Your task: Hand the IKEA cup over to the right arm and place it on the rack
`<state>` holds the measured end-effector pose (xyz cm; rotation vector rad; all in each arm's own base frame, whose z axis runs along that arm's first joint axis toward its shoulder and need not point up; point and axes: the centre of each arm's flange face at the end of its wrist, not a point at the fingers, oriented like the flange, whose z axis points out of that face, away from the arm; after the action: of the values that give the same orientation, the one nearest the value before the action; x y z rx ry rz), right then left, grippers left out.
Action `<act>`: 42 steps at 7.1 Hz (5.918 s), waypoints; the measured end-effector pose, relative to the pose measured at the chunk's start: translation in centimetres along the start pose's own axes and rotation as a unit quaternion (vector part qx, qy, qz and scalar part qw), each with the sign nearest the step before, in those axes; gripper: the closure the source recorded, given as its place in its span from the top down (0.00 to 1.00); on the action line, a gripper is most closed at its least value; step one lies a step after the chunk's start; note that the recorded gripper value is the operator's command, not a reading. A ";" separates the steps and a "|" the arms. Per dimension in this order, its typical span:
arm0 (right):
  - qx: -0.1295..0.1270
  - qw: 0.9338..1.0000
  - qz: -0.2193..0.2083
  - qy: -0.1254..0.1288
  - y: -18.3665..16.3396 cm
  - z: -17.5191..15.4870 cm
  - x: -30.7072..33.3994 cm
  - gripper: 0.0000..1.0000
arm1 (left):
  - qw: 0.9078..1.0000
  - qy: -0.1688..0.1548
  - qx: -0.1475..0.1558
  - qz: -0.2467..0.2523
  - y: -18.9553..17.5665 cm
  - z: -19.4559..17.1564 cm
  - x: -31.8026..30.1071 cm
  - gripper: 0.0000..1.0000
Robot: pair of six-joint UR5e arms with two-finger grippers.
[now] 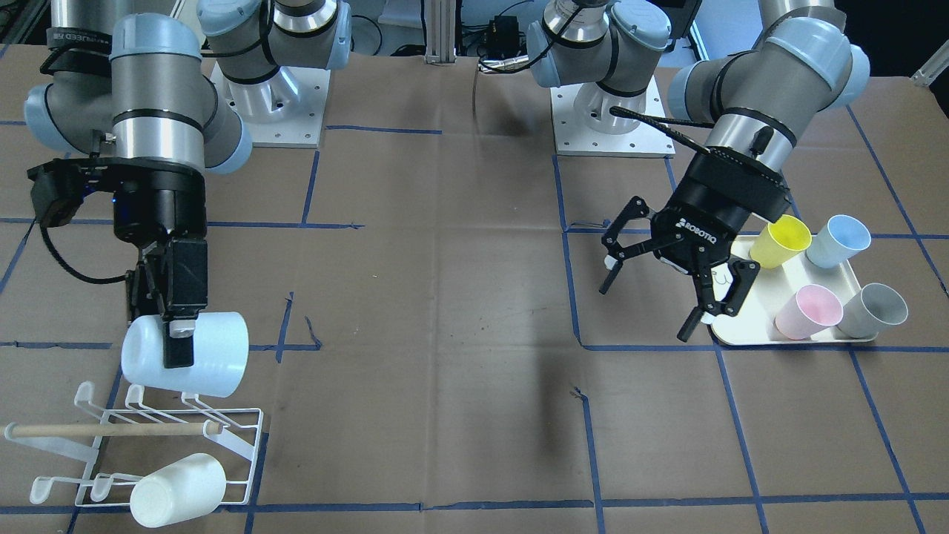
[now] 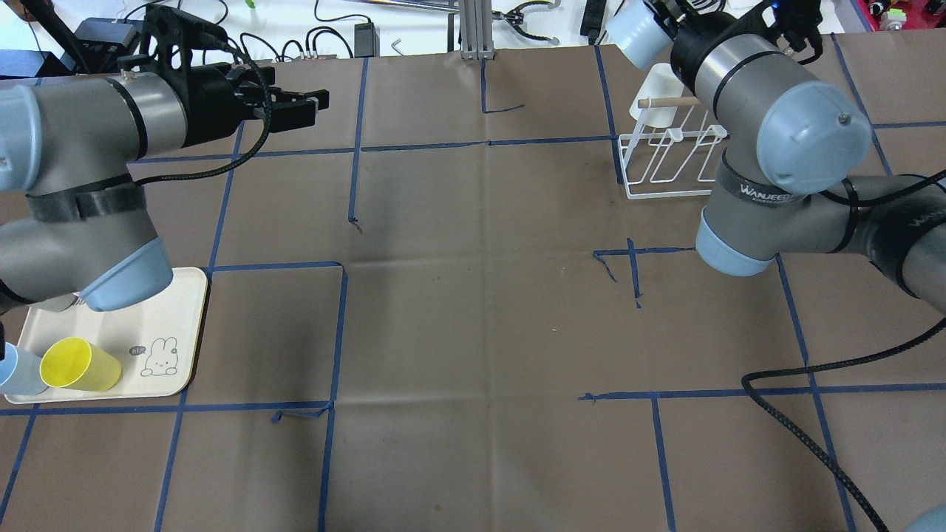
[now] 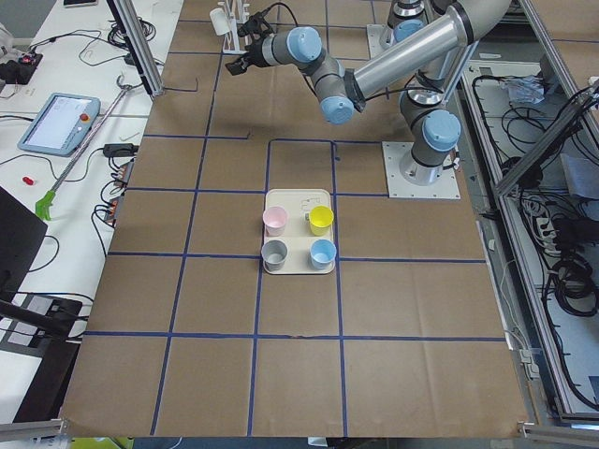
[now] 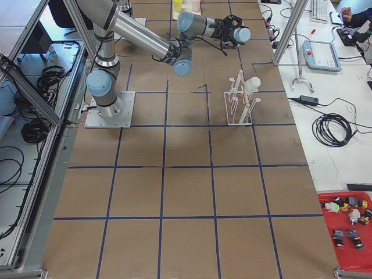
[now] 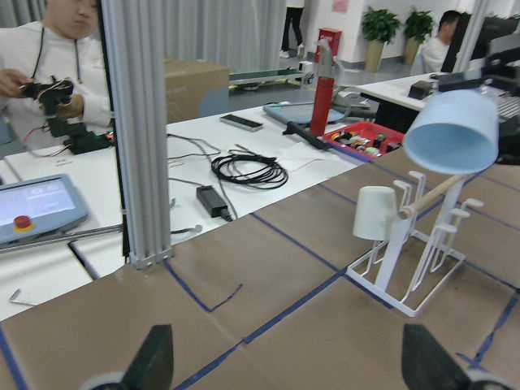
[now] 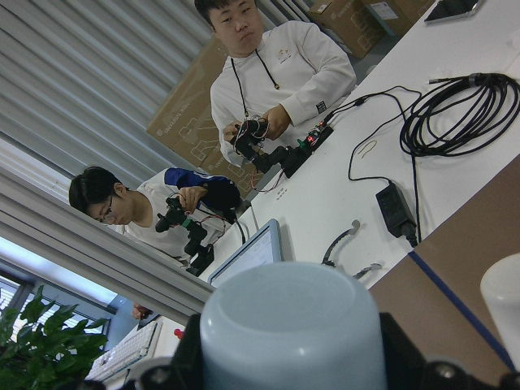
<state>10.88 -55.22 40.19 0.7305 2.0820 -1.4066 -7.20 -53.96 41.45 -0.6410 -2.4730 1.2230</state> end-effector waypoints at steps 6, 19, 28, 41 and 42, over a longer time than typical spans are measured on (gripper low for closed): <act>0.034 0.959 -0.268 0.088 -6.4 5.0 10.4 0.14 | 0.942 -0.118 -0.299 -0.101 -3.7 -0.1 0.9 0.99; 0.026 0.939 -0.324 0.108 -4.4 11.9 18.9 0.99 | 0.875 -0.147 -0.418 -0.195 -5.3 -3.5 5.0 0.99; 0.028 0.940 -0.323 0.102 -8.3 8.7 13.2 1.00 | 0.869 -0.150 -0.421 -0.213 -4.7 -3.0 4.9 0.99; -0.455 0.827 -0.236 0.231 -0.8 -7.3 -8.2 1.00 | 0.866 -0.152 -0.420 -0.224 -4.6 -2.8 4.9 0.99; -0.463 0.821 -0.240 0.233 0.0 -8.4 -9.2 1.00 | 0.866 -0.152 -0.421 -0.224 -4.6 -2.8 4.9 0.99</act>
<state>16.50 -48.71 49.15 0.1154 3.0647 -0.2143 -11.27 -52.05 47.17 -0.0012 -3.1350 0.0192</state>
